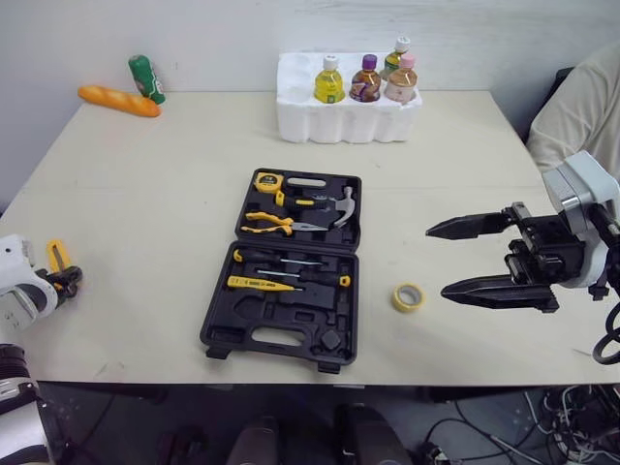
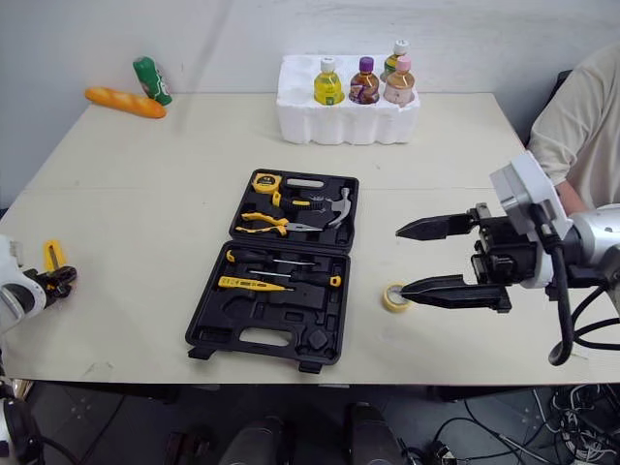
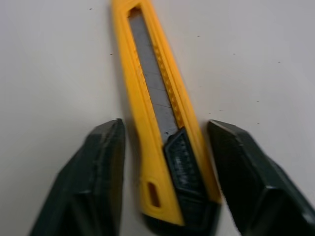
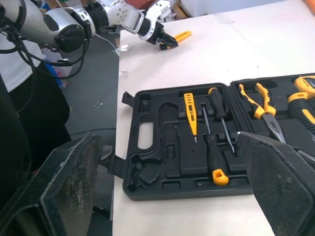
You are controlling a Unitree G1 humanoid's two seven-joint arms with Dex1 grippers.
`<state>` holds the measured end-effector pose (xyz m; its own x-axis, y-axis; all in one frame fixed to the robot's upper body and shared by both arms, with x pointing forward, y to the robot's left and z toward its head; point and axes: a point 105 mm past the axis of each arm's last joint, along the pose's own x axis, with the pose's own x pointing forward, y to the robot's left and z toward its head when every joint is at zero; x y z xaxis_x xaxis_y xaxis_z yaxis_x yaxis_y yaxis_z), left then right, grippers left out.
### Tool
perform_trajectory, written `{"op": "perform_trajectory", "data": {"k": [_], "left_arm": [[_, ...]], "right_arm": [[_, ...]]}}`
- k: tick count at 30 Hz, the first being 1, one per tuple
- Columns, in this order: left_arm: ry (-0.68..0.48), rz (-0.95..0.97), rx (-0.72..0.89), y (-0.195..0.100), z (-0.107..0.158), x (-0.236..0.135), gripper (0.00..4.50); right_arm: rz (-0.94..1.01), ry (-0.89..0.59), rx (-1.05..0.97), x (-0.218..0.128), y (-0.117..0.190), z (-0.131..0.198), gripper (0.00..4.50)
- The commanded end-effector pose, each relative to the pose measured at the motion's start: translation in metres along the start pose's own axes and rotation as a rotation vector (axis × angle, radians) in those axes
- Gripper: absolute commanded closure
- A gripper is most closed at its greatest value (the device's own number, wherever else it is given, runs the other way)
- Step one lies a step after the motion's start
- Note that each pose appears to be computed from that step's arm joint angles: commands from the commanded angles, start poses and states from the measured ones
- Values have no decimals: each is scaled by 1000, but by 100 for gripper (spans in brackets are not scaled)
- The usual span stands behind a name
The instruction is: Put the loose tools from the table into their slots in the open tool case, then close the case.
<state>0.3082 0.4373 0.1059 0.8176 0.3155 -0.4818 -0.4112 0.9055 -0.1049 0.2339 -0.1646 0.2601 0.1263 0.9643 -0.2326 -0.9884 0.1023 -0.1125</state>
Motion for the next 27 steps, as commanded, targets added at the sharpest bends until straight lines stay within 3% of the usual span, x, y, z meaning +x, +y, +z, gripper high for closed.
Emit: {"op": "perform_trajectory", "data": {"k": [1, 5, 9, 14, 17, 21, 27], "left_arm": [[28, 33, 22, 7, -6, 1, 310], [-23, -24, 99, -2, 7, -2, 310], [-111, -267, 277, -40, 35, -20, 310], [-110, -725, 740, -121, 32, -64, 310], [-67, -1055, 852, -174, 22, -101, 310], [58, -1367, 1086, -220, -3, -135, 310], [220, -1571, 1318, -261, -29, -151, 310]], "right_arm": [[-16, -17, -56, -3, 5, 13, 0], [-62, -15, -56, -7, 1, 10, 0], [-111, 11, -37, -15, 0, 1, 0], [-169, 24, 1, -28, 8, -5, 0], [-202, 50, 20, -32, 16, -15, 0], [-212, 61, 29, -27, 30, -23, 0], [-220, 72, 25, 1, 38, -25, 0]]}}
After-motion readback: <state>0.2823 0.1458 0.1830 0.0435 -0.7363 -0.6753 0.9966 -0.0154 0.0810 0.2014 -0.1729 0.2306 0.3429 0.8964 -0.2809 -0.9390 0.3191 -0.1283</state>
